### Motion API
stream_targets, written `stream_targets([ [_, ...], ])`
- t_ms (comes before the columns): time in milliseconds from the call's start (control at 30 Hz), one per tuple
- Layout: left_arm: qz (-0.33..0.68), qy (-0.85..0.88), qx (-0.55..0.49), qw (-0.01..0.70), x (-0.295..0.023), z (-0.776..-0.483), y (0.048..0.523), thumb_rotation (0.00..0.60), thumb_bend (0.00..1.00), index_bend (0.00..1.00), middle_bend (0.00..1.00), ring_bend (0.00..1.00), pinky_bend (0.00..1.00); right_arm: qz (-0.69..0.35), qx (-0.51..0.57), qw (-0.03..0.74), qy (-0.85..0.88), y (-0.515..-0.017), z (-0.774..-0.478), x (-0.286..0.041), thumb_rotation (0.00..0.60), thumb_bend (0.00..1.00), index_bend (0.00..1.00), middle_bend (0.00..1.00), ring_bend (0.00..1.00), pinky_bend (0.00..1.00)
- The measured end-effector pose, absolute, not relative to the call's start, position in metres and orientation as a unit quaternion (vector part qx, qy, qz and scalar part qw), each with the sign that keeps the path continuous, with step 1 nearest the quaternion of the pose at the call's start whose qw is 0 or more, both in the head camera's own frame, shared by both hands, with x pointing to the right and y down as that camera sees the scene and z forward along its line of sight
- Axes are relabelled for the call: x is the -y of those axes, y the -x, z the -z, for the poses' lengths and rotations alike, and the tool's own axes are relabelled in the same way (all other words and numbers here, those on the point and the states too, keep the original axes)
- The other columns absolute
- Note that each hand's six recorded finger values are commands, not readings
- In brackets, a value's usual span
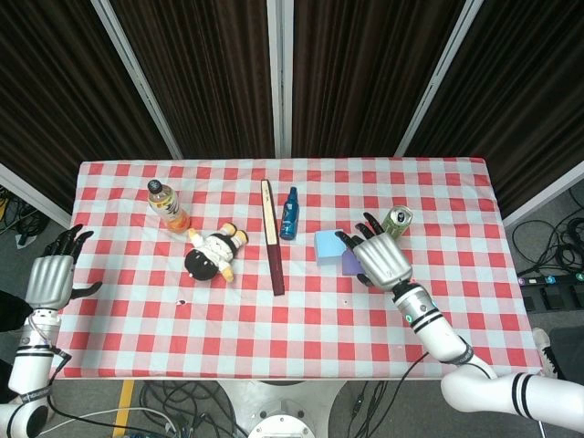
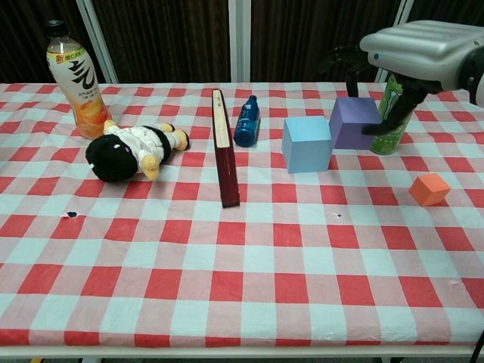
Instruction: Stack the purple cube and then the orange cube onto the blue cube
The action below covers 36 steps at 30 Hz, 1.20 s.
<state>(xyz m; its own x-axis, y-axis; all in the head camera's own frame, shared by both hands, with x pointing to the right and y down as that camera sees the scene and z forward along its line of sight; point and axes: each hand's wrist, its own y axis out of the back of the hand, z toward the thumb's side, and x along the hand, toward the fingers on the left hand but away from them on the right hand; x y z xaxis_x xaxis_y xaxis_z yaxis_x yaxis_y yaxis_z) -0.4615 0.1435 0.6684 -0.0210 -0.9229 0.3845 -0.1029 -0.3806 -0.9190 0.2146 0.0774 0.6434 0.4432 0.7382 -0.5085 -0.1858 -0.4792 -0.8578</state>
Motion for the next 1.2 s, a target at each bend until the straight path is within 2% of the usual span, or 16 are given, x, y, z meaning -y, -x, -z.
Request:
stream_targets([
  [467,0.576,0.598,-0.431,0.353,-0.143,-0.669,0.466,0.6,0.09,0.21,0.18,0.13,0.23,-0.494,0.177,0.467,0.711,-0.197,-0.668,-0.028,0.6,0.14,0.15,0.48,0.16,0.0],
  [633,0.574,0.6,-0.432,0.353,-0.143,-0.668,0.466,0.6,0.09,0.21,0.18,0.13,0.23,-0.484,0.168,0.447,0.733,-0.182,-0.676,-0.023,0.6,0.14,0.15,0.48,0.16,0.0],
  [1200,0.58,0.597,-0.429,0.35,-0.144,-0.671,0.468,0.6,0.09,0.21,0.18,0.13,0.23,-0.477,0.134,0.467,0.732,-0.185,-0.681,-0.009,0.6,0.15,0.15,0.48,0.16,0.0],
])
